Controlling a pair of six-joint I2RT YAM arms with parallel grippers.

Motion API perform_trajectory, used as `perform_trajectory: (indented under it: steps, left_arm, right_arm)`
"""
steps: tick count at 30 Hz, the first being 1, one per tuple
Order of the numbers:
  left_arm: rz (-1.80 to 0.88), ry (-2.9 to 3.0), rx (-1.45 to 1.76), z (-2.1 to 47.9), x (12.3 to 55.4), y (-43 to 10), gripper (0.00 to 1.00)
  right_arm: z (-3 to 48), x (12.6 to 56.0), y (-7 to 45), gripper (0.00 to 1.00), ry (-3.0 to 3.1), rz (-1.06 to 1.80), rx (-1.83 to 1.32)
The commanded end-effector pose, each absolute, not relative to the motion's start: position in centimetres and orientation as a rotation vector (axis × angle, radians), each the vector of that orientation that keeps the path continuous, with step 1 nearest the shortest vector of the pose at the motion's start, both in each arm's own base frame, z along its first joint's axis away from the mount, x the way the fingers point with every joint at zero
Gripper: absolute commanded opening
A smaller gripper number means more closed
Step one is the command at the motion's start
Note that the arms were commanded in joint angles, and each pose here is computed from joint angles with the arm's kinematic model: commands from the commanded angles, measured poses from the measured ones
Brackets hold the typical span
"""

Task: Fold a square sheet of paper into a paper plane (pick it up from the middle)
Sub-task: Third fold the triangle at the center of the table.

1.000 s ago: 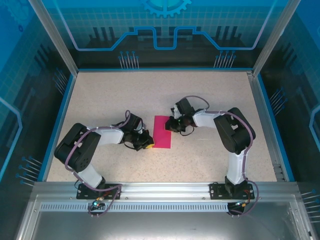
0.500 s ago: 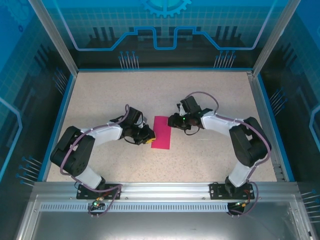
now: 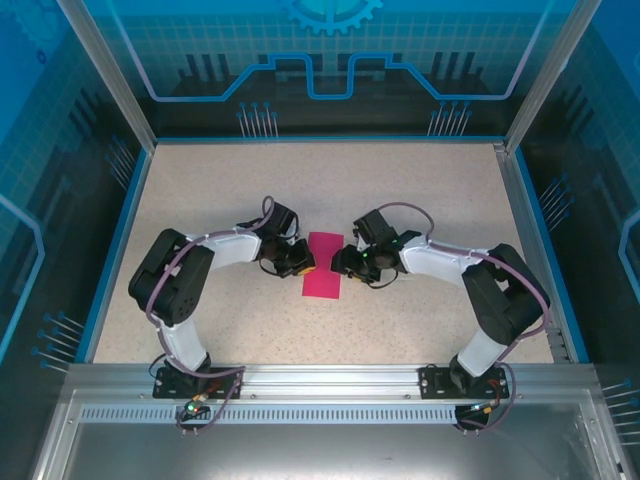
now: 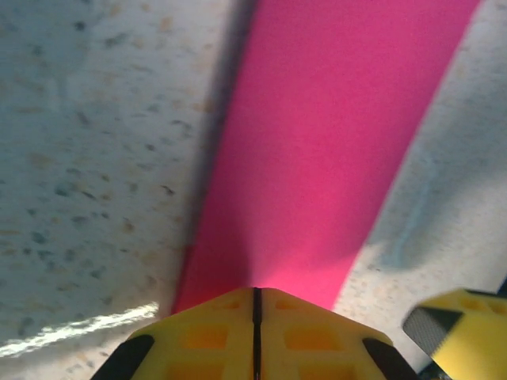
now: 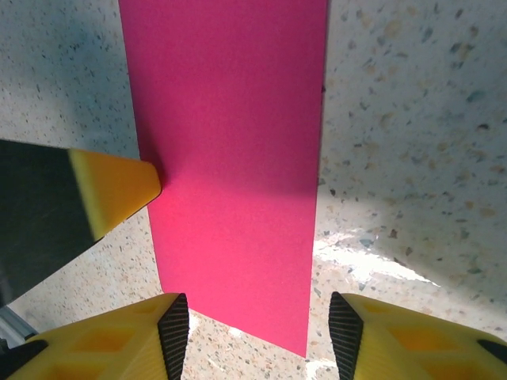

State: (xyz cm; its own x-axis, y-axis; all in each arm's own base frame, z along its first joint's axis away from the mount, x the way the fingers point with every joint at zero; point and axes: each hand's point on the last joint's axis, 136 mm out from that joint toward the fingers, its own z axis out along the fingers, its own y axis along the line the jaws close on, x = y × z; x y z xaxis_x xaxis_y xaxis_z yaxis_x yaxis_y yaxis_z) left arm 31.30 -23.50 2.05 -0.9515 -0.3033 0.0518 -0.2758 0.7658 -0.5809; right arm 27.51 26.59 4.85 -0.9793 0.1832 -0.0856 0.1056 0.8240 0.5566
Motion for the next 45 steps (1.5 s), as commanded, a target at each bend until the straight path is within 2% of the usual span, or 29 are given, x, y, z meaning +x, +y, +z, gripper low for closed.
perform_trajectory:
  steps: [1,10,26,45]
  left_arm:
    - [-0.85,2.933,-0.458,1.5,31.6,-22.9,0.08]
    - [-0.719,2.994,-0.525,-0.3,30.4,-21.3,0.08]
    - [-0.703,3.021,-0.582,-1.1,29.6,-21.0,0.09]
    - [-0.696,3.035,-0.596,-1.8,28.8,-20.7,0.09]
  right_arm:
    - [3.7,26.1,27.0,0.53,2.948,0.858,0.295]
    - [3.1,24.9,28.4,0.52,3.032,0.843,0.319]
    - [1.9,22.8,29.8,0.54,3.143,0.799,0.297]
    - [3.7,24.1,31.1,0.48,2.986,0.957,0.317]
